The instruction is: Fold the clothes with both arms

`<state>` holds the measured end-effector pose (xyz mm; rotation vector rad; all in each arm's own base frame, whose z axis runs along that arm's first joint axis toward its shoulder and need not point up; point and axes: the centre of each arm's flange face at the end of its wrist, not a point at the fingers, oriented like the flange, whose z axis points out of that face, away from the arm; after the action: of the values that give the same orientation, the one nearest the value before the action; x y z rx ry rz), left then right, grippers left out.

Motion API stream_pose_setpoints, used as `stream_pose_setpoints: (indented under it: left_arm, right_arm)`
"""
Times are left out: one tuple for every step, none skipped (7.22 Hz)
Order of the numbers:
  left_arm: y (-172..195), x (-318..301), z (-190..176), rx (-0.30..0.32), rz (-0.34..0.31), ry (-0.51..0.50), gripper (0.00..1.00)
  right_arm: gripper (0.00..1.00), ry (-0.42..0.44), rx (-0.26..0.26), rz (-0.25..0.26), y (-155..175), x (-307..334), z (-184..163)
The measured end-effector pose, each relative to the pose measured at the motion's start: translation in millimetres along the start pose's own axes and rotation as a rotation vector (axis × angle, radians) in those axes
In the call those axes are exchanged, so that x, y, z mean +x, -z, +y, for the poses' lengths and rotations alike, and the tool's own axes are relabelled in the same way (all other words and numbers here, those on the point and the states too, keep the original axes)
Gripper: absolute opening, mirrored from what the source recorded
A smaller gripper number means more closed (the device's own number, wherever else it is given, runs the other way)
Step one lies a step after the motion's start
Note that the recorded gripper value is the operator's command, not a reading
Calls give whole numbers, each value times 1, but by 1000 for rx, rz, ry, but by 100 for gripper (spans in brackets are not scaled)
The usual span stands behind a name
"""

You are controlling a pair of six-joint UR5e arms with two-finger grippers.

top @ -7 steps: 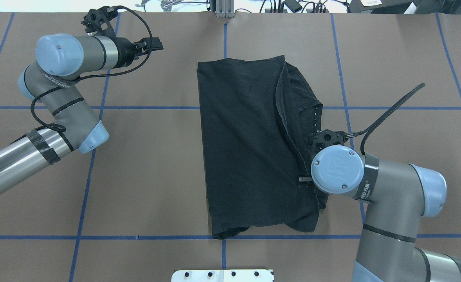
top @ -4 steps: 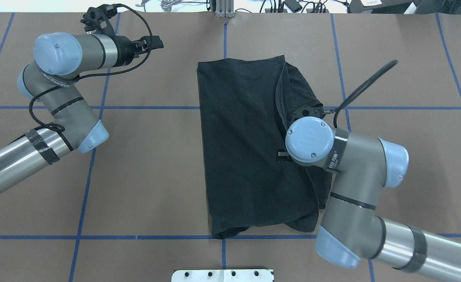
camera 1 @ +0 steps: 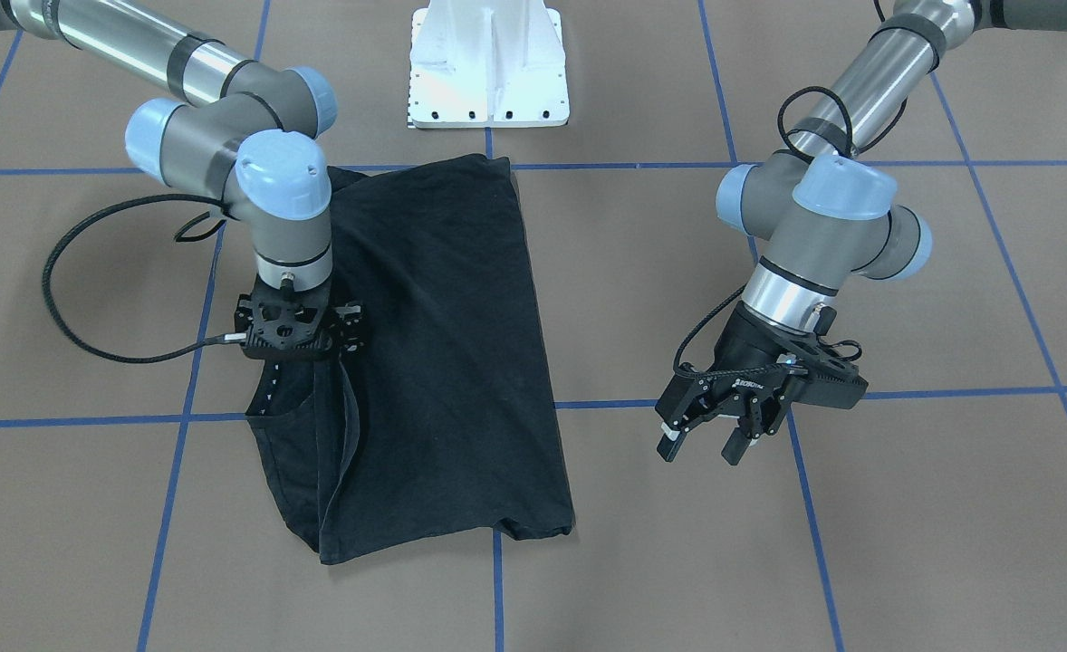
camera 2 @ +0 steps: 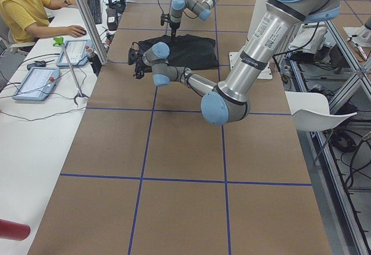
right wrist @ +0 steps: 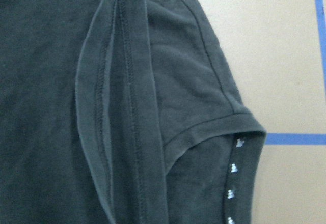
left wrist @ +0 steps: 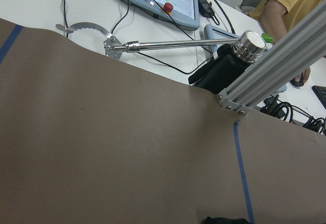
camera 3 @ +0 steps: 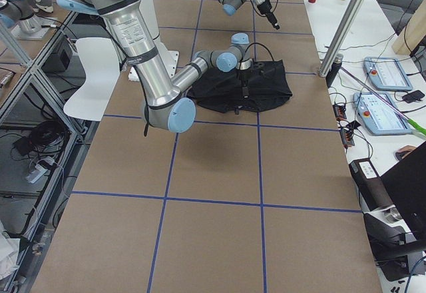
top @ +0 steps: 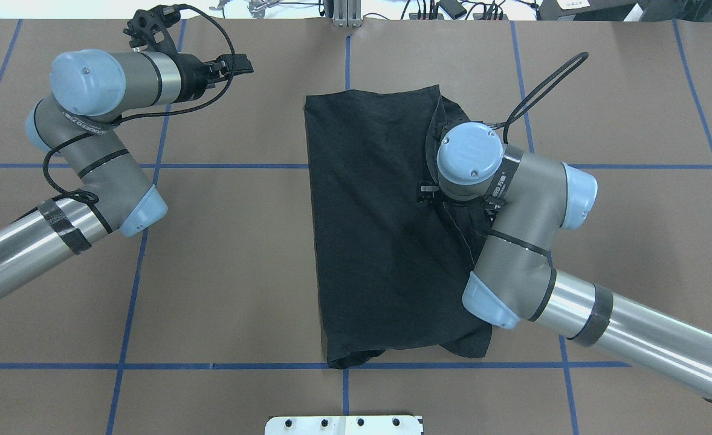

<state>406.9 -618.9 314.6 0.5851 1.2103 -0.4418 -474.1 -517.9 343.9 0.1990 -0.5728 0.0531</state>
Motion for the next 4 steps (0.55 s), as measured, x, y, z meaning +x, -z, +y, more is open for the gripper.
stream_pose_setpoints:
  left_arm:
    - [0, -1, 0, 0, -1, 0, 99]
    - [0, -2, 0, 0, -3, 0, 99]
    - [0, -2, 0, -1, -3, 0, 99]
    - [0, -2, 0, -1, -3, 0, 99]
  right_arm:
    - [100, 25, -7, 18, -10, 25, -4]
    - [100, 40, -10, 21, -13, 45, -2]
    - [100, 2, -7, -2, -4, 50, 1]
    - [100, -119, -12, -43, 11, 45, 5]
